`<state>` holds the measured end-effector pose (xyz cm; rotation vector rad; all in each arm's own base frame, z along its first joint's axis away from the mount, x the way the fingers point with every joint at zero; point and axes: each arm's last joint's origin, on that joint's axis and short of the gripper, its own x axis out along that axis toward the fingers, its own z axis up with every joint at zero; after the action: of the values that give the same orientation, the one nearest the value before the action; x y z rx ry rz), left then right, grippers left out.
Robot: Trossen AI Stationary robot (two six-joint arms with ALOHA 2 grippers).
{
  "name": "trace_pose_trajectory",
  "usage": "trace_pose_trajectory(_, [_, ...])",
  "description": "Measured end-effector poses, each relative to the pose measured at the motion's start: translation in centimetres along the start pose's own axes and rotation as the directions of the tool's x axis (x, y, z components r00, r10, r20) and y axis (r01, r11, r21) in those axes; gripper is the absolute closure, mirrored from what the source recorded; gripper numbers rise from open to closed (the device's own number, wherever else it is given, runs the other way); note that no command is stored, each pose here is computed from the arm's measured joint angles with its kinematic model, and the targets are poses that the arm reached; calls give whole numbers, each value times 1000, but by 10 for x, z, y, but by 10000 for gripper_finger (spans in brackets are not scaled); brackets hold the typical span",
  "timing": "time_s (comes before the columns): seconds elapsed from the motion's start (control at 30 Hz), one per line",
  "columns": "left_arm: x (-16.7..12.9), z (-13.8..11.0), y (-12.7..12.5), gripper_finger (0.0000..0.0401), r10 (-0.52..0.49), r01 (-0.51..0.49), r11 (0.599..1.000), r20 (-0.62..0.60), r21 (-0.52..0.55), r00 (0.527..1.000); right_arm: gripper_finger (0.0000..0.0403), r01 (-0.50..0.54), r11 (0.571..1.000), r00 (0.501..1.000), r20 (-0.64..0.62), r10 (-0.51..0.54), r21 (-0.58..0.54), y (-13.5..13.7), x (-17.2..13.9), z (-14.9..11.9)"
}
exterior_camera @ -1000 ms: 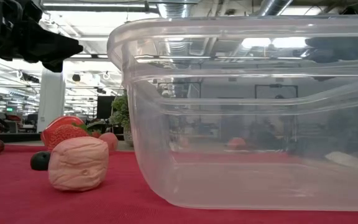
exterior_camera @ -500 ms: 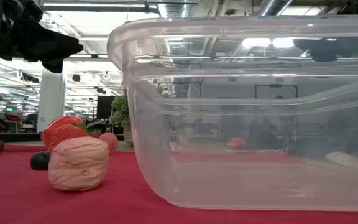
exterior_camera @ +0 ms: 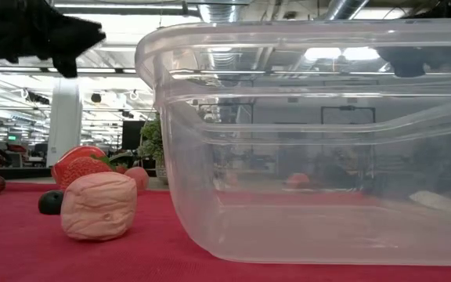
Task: Pick and placing Produce into tupperware
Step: Put the top blueberry into the transparent bin
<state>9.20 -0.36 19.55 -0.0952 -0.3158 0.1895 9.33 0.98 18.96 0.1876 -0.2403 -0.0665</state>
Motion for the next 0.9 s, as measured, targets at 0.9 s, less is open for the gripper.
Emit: trace_pose_trajectory(0.9, [3, -4, 4, 305, 186, -189, 973, -33, -135, 982, 179, 347, 934, 885, -303, -354, -78, 3, 67, 53])
